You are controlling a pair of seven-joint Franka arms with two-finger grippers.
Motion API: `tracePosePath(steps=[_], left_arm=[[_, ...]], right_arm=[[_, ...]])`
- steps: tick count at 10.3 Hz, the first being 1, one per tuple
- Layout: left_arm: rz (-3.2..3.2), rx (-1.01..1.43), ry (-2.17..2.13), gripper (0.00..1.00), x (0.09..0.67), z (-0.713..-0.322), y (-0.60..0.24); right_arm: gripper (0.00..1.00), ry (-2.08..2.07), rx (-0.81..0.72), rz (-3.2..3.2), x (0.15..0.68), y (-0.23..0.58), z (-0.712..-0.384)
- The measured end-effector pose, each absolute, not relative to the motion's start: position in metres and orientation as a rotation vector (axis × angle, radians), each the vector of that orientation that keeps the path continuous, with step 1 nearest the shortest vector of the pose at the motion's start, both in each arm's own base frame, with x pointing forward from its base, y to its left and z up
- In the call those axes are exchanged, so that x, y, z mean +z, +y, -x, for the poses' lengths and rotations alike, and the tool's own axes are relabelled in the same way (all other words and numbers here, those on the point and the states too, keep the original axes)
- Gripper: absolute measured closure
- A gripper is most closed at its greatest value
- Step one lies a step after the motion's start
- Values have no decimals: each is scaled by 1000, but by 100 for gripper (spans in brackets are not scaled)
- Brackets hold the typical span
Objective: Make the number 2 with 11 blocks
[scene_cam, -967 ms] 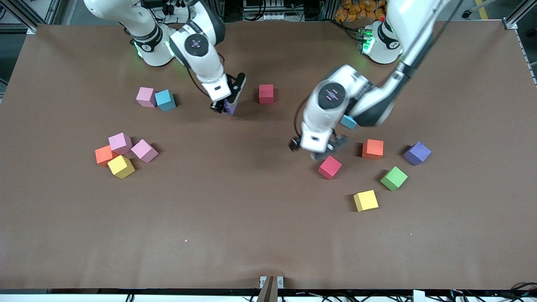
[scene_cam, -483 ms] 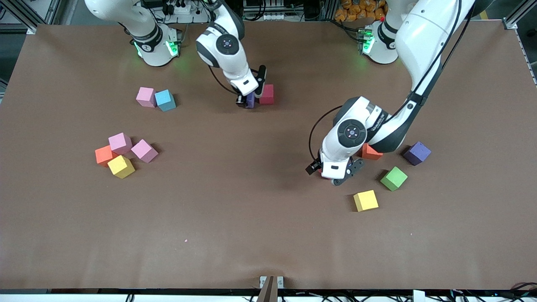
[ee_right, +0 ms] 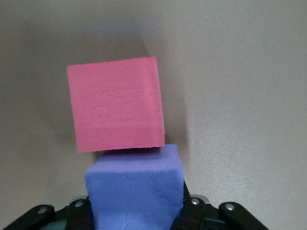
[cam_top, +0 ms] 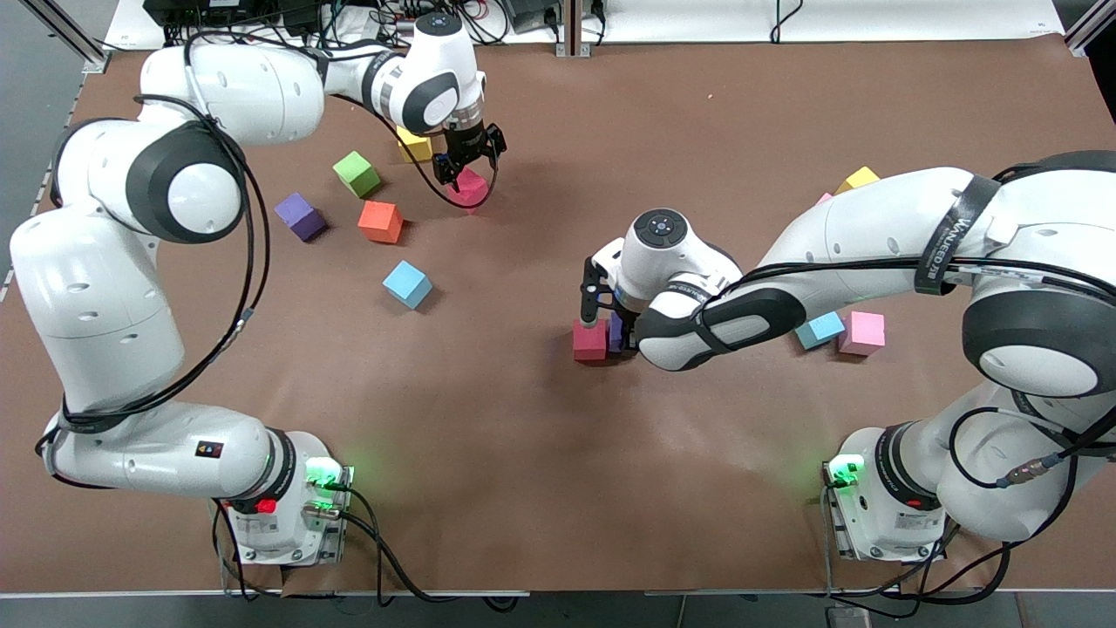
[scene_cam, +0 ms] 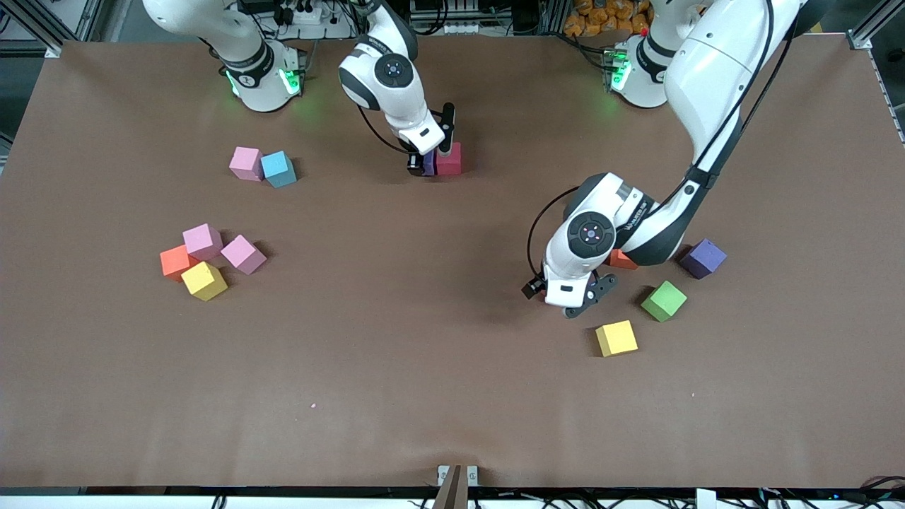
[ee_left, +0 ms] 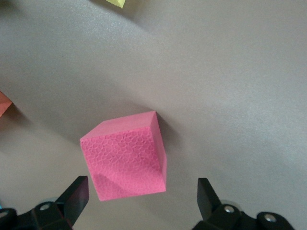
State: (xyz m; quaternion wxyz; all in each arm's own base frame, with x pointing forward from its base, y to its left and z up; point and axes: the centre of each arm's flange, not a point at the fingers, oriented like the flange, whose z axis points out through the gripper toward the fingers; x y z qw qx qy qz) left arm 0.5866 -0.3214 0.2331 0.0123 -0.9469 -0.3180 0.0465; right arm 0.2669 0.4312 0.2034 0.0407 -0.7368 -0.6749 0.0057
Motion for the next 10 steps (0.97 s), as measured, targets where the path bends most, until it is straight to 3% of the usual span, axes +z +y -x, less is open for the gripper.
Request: tracePosePath(steps=[8, 9, 10], left_arm=[[2916, 191, -1011, 0, 210, -588, -309], [2914, 197, -1012, 9, 207, -588, -308], [2912, 199, -1013, 12, 206, -588, -307]], right_arm=[[41, -2084, 19, 2239, 189, 430, -267], [41, -2084, 18, 2239, 189, 430, -267], [41, -2084, 18, 2239, 189, 430, -267]])
